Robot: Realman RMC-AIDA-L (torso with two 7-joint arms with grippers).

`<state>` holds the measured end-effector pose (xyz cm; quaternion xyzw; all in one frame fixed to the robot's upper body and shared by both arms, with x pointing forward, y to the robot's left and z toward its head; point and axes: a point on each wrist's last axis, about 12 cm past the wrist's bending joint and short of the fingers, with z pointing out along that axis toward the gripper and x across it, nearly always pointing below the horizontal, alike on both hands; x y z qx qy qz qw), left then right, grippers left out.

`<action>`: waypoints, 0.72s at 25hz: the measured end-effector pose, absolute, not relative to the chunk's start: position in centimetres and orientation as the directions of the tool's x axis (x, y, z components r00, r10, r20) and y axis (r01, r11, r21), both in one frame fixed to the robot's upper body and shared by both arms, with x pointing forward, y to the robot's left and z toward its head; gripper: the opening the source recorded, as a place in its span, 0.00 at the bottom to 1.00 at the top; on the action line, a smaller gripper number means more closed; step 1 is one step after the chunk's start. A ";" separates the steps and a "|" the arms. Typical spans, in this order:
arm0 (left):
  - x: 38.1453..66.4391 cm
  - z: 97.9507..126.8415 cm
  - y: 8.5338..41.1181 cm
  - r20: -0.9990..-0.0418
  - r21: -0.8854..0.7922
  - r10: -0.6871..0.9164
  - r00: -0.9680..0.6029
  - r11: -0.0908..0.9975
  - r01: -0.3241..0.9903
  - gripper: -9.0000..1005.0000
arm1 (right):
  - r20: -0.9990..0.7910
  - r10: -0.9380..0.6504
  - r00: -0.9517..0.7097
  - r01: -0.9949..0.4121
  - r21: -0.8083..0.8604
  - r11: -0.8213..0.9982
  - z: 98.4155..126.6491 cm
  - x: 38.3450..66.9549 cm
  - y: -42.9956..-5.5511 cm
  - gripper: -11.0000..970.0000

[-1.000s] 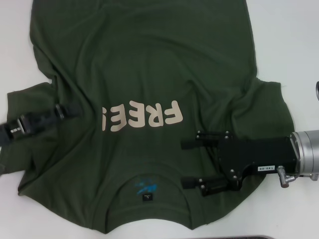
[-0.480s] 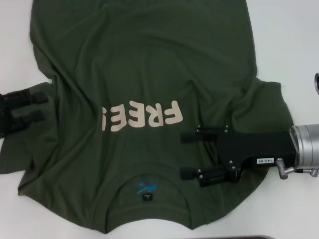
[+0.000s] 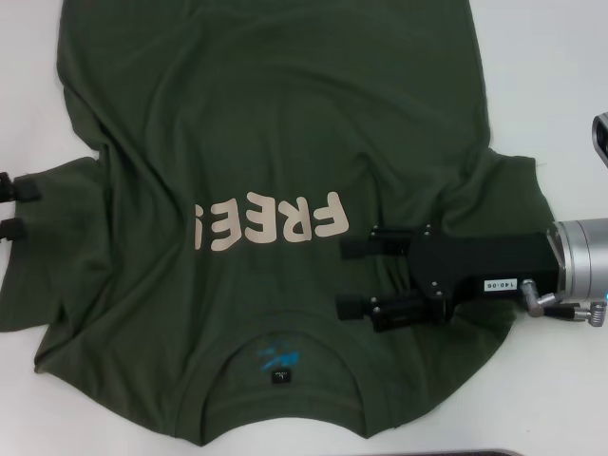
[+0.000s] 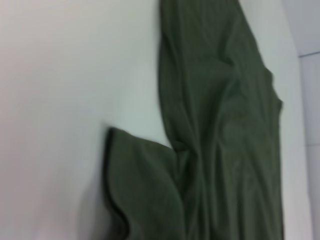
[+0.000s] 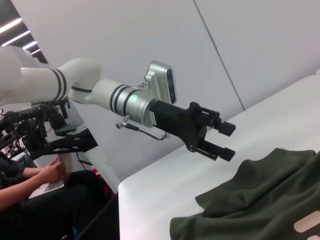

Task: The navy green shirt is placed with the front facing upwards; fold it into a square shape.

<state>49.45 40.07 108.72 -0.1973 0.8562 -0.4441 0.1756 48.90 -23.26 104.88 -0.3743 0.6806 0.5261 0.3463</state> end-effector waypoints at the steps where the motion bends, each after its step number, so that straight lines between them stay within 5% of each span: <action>1: 49.5 108.8 40.2 -0.127 -0.824 -0.497 -0.859 0.535 -0.188 0.67 | -0.864 -0.144 -0.482 -0.873 0.458 0.167 104.9 48.9 -23.2 0.95; 18: 50.3 108.1 41.1 -0.124 -0.790 -0.599 -0.791 0.542 -0.287 0.66 | -0.833 -0.095 -0.546 -0.829 0.520 0.205 105.1 49.4 -23.5 0.95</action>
